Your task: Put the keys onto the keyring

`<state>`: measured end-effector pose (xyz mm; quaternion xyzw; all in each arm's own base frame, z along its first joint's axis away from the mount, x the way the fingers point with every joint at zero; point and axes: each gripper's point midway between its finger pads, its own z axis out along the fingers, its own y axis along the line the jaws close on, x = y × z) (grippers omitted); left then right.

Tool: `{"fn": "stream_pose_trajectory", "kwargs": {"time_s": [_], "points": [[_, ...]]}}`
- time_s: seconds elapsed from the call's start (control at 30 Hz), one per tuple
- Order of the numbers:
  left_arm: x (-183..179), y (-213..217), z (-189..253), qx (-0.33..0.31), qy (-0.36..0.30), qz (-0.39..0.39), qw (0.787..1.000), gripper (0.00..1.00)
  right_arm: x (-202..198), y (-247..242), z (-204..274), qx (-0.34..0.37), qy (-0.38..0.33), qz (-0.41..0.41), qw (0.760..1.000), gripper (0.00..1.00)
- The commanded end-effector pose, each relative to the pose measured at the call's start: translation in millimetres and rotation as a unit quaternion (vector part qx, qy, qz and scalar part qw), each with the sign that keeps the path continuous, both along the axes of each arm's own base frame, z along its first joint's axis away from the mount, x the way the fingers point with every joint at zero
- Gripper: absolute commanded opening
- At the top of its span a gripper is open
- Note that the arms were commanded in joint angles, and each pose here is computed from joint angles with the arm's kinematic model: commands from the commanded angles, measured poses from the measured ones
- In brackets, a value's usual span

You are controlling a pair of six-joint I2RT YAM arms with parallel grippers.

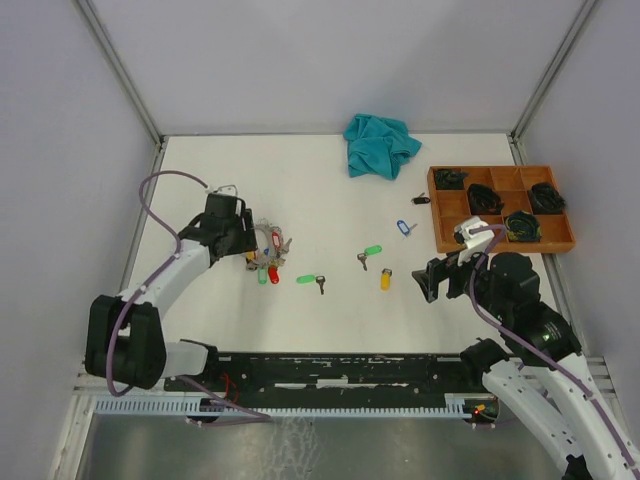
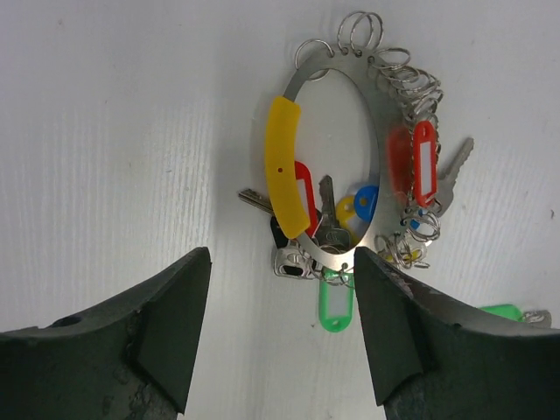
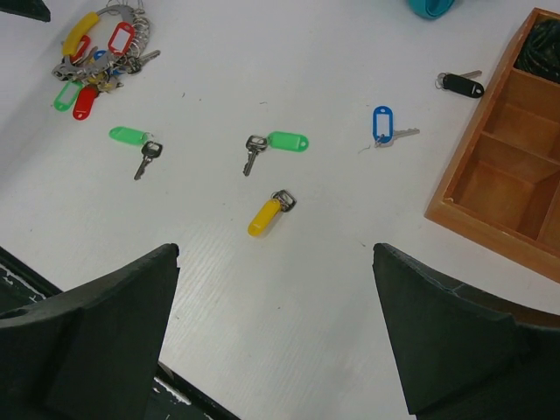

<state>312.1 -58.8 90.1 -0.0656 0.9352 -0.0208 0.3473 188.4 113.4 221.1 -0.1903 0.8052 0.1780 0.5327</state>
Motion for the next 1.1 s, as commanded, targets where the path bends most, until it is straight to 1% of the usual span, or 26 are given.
{"fn": "stream_pose_trajectory", "kwargs": {"time_s": [0.0,0.1,0.23,0.47,0.6,0.73,0.8,0.87,0.93,1.0,1.07], "points": [[24,2,7,0.015,0.001,0.004,1.0,0.73,1,8,25,0.028,-0.034,0.016,0.999,1.0],[34,0,-5,0.023,0.029,-0.008,0.999,0.71,-1,13,22,0.027,-0.02,0.03,0.999,1.0],[44,0,-21,0.031,0.054,-0.015,0.998,0.68,-3,14,25,0.034,-0.027,0.035,0.998,1.0],[60,4,-42,0.047,0.086,-0.024,0.995,0.65,-5,17,27,0.04,-0.029,0.042,0.998,1.0],[61,3,-56,0.049,0.107,-0.033,0.992,0.64,-6,20,26,0.041,-0.025,0.049,0.998,1.0],[59,3,-70,0.054,0.132,-0.042,0.989,0.58,-6,20,25,0.042,-0.023,0.051,0.998,0.99],[56,0,-76,0.049,0.144,-0.051,0.987,0.54,-6,20,25,0.042,-0.022,0.05,0.998,0.99],[54,-4,-78,0.04,0.15,-0.058,0.986,0.47,-6,20,25,0.041,-0.023,0.05,0.998,0.99],[54,-6,-77,0.036,0.149,-0.061,0.986,0.42,-6,19,26,0.042,-0.023,0.048,0.998,0.99],[53,-6,-75,0.037,0.147,-0.064,0.986,0.34,-6,19,26,0.041,-0.024,0.047,0.998,0.98],[53,-7,-71,0.038,0.143,-0.069,0.987,0.23,-6,18,25,0.04,-0.023,0.046,0.998,0.98]]}}
